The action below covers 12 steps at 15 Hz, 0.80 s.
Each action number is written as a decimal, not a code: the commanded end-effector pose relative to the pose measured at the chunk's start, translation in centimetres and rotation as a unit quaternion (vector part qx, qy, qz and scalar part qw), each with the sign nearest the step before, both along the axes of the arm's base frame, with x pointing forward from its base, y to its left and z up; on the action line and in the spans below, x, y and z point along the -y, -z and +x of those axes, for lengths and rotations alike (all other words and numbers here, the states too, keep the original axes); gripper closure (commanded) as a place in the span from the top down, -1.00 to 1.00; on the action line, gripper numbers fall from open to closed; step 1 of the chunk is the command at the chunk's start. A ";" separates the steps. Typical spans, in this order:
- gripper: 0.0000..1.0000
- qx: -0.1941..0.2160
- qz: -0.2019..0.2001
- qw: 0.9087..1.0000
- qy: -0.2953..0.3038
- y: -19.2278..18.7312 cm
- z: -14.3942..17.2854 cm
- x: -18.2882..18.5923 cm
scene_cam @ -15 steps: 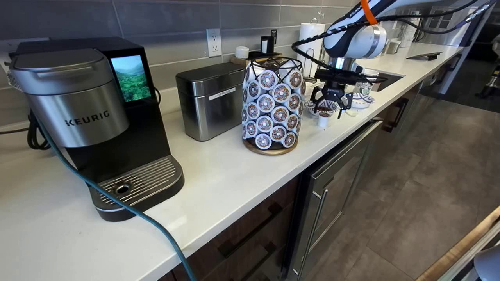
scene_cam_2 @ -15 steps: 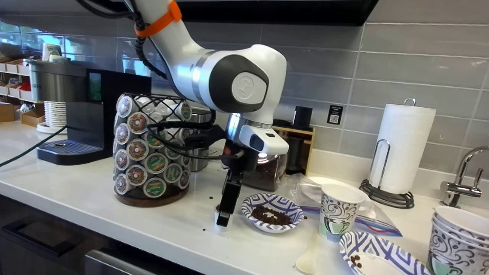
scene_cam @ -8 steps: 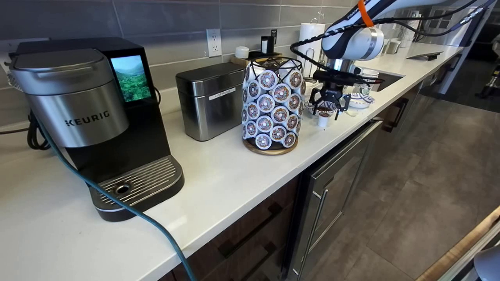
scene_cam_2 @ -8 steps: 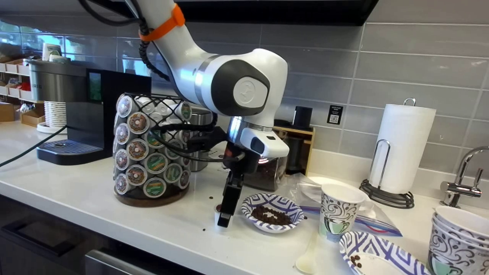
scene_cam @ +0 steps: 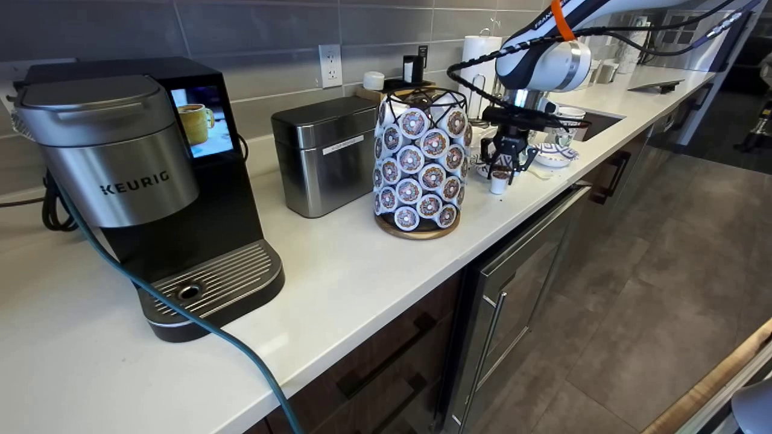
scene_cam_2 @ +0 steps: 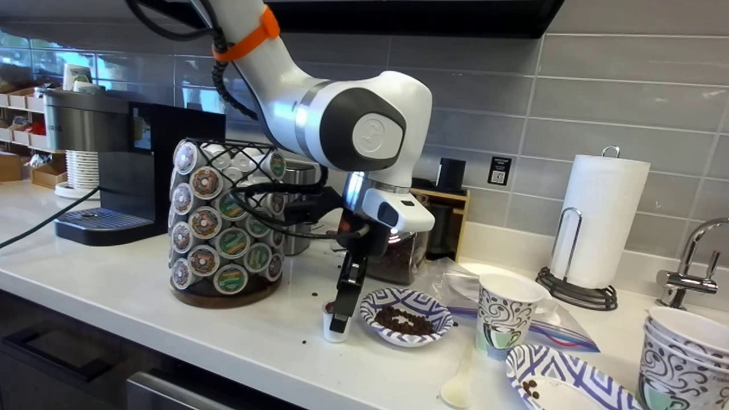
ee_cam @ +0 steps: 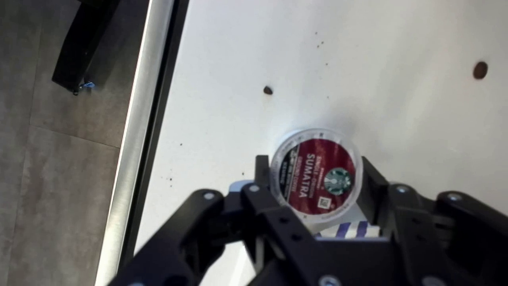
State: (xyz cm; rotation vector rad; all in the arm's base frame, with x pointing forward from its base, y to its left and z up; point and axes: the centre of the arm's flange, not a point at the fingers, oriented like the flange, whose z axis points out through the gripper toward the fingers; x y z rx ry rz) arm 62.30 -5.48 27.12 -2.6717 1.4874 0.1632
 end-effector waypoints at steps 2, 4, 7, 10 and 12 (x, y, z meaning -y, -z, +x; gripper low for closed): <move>0.57 -0.013 0.002 1.000 0.005 -0.3 0.4 0.2; 0.64 -0.014 0.005 1.000 0.004 -0.2 0.4 0.2; 0.65 -0.014 0.006 1.000 0.003 -0.3 0.5 0.2; 0.20 -0.013 0.006 1.000 0.002 -0.4 0.5 0.2; 0.02 -0.013 0.006 1.000 0.002 -0.3 0.5 0.1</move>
